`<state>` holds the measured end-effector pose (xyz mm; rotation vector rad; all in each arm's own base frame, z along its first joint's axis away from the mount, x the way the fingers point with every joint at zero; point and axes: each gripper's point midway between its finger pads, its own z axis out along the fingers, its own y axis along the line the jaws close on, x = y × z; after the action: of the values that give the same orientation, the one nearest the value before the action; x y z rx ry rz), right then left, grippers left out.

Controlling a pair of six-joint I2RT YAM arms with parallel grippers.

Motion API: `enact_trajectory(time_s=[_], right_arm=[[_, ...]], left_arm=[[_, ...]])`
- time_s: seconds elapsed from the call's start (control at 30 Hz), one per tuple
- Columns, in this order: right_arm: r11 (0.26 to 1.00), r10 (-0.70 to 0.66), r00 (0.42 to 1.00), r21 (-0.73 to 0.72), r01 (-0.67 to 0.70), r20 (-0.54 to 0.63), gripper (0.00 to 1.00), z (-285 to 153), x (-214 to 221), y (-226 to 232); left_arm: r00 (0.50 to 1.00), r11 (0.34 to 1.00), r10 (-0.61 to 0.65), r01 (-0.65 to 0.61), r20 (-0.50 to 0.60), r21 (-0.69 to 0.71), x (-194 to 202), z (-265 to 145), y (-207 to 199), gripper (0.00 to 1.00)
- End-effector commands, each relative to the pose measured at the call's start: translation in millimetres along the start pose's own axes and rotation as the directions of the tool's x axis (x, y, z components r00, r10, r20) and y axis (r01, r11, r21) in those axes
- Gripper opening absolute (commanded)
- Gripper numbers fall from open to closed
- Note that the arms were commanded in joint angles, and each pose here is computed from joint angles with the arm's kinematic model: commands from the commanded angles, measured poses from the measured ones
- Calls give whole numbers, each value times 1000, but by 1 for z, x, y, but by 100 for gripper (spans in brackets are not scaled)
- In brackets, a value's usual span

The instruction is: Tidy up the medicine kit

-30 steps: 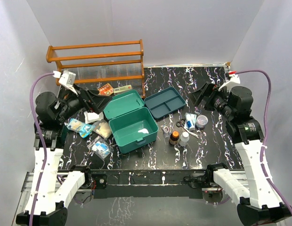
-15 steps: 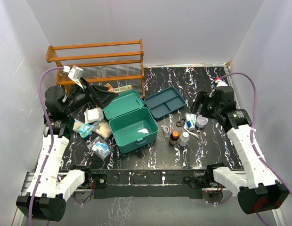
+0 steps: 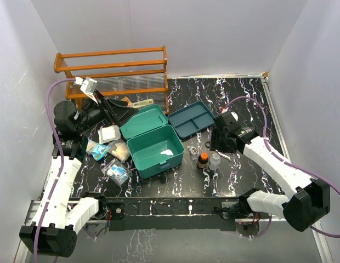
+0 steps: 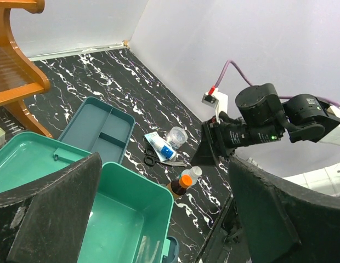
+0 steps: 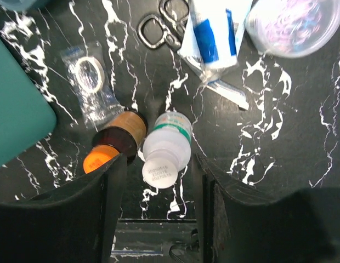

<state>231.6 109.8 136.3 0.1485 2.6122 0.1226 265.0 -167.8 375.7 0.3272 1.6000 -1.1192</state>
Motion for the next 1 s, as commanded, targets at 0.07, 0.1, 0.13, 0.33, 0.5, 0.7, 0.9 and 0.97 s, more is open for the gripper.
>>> enact_trajectory(time_s=[0.07,0.1,0.13,0.33,0.5,0.7,0.9,0.97], right_arm=[[1000,4,998,7,-4,-58,47,9,25,2],[1000,0,998,11,0,-68,46,11,28,1],[1000,-1,997,16,2,-71,45,13,29,1],[999,-14,997,30,16,-76,28,21,28,1],[998,-24,998,58,27,-50,17,13,19,-4],[997,-65,995,38,62,77,13,-20,-21,1],[980,-155,974,-95,172,167,10,-54,-54,29],[966,-178,961,-148,211,211,9,-67,-69,43]], left_arm=[[1000,1000,2,-2,13,24,-1,1,-5,99],[1000,1000,1,-2,14,26,-3,2,-6,99],[1000,1000,3,-3,15,28,-4,2,-7,99],[1000,1000,8,-9,10,22,-2,1,-7,99],[1000,1000,-3,2,6,20,3,1,-4,99],[998,999,-49,49,-27,12,17,7,8,99],[994,992,-74,81,-78,95,42,19,2,99],[993,987,-67,80,-100,137,52,25,-5,99]])
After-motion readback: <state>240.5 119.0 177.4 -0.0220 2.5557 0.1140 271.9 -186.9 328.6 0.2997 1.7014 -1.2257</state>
